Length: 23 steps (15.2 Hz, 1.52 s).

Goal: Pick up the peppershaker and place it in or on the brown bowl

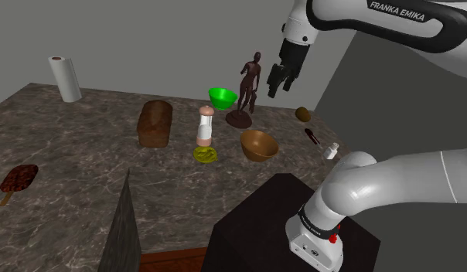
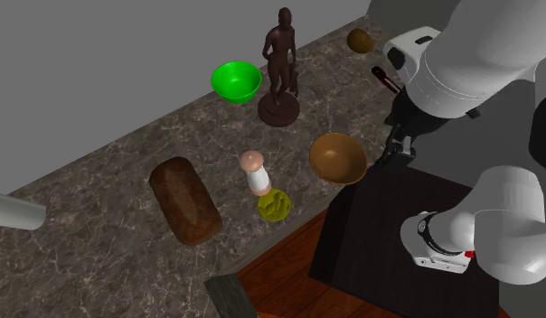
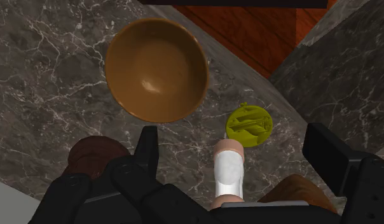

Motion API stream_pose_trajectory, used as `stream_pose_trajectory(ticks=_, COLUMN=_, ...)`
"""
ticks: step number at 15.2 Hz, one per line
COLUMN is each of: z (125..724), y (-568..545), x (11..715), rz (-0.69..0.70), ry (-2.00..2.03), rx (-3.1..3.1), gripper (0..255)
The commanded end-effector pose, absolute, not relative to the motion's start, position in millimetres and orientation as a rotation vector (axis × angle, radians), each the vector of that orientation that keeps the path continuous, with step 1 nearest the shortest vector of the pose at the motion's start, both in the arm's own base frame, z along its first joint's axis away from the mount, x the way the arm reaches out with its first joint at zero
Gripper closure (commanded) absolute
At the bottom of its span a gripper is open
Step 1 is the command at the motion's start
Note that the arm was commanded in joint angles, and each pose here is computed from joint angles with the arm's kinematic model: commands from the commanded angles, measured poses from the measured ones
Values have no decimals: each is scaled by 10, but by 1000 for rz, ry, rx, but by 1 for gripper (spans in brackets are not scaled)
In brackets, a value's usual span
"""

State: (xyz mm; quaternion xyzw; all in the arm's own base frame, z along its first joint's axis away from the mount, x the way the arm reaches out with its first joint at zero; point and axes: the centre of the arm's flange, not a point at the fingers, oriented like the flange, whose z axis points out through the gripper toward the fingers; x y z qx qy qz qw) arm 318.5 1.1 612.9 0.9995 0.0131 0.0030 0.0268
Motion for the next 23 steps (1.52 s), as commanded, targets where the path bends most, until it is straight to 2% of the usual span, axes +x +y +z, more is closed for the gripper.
stream_pose_trajectory(ticks=1, z=6129, y=11, x=3185, rz=9, ry=40, rx=3088, gripper=0)
stream_pose_trajectory(ticks=23, z=4677, y=354, x=5855, rz=-176, ry=171, rx=3109, gripper=0)
